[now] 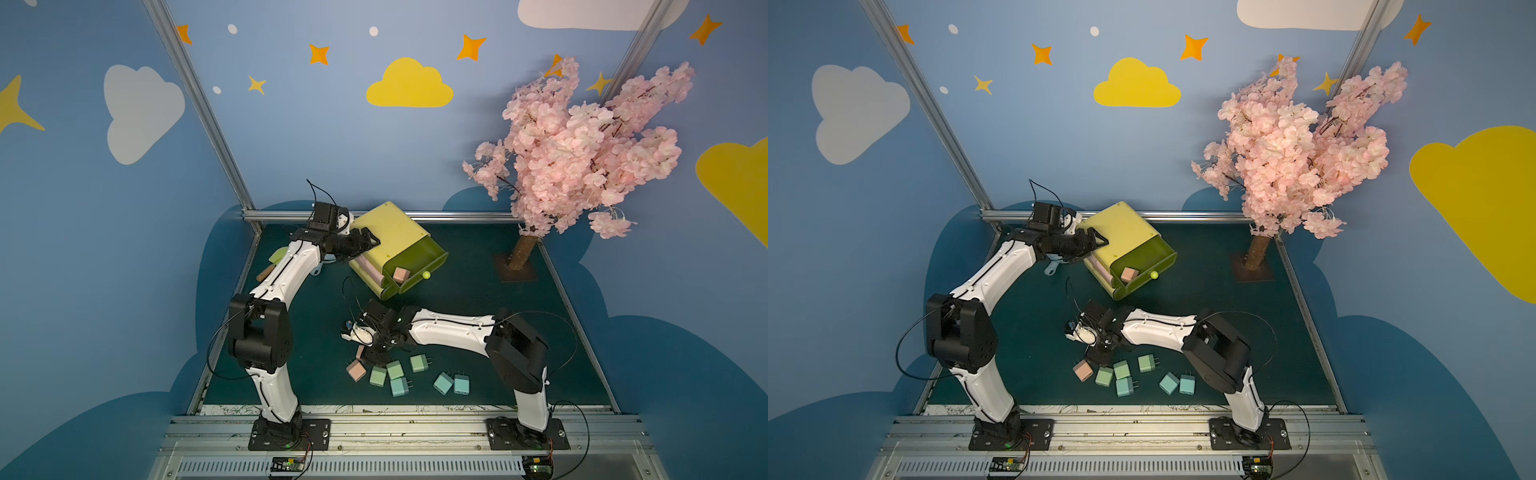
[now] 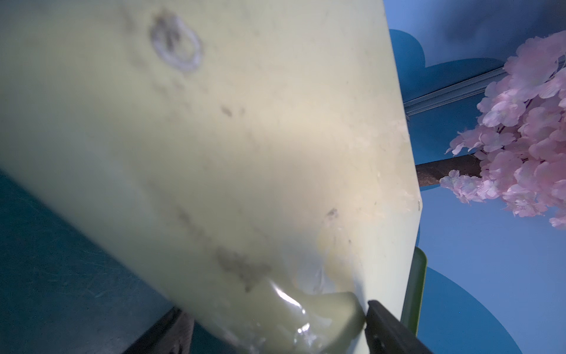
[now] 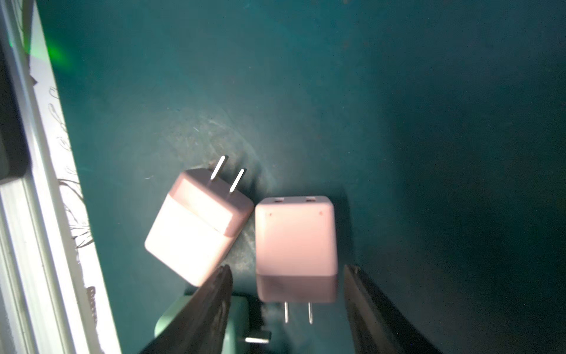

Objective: Place the plugs into the drawer by color
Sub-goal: Pick up the plug from the center of the board, then place the plug in the drawer.

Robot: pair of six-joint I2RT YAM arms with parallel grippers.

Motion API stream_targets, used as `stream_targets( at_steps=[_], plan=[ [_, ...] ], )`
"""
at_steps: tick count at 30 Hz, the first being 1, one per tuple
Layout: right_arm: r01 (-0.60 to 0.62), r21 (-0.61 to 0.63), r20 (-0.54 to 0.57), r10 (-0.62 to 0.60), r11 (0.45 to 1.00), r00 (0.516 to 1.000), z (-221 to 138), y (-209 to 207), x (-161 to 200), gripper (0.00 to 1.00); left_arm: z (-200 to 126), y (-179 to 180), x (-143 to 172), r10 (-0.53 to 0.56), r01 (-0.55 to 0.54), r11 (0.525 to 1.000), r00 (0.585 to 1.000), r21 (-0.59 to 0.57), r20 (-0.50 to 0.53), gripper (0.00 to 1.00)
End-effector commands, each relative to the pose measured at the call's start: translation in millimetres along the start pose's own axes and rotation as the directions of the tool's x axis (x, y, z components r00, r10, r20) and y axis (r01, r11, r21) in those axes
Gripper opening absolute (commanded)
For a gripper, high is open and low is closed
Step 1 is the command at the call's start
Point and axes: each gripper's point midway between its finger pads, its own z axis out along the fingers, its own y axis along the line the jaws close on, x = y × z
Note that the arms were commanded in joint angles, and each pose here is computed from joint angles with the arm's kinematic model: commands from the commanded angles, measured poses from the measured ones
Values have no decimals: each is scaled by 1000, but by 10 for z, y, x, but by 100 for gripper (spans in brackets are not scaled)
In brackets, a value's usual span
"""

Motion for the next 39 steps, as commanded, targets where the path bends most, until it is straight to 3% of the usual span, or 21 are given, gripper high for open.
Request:
stream_targets(
  at_steps=[1, 8, 11, 17, 24, 28, 32, 39],
  plan=[
    [8, -22, 9, -7, 1000, 1000, 85, -1, -57, 59, -4, 177, 144, -9, 7, 998, 999, -65, -38, 89],
    [-15, -32, 11, 16, 999, 1000, 103, -32, -65, 27, -3, 175, 147, -9, 7, 998, 999, -64, -40, 89],
    [-29, -23, 22, 29, 999, 999, 33, -48, -71, 20, -4, 177, 148, -9, 7, 998, 999, -65, -39, 89],
    [-71, 33, 73, 68, 997, 995, -396, -97, -159, 18, -9, 174, 146, -9, 7, 998, 999, -65, -38, 89],
    [-173, 200, 237, 124, 964, 964, -1671, -361, -241, 17, 0, 160, 151, -14, 11, 998, 999, -58, -41, 89],
    [-293, 264, 385, 179, 919, 906, -2385, -745, -199, 16, -2, 148, 153, -14, 12, 998, 999, -56, -41, 89],
    [-417, 291, 500, 235, 861, 834, -2873, -1250, -149, 16, -7, 132, 150, -12, 10, 999, 999, -53, -38, 89],
    [-516, 291, 464, 353, 806, 813, -2975, -1883, -165, 16, -4, 120, 146, -12, 10, 999, 999, -50, -37, 89]
  ],
)
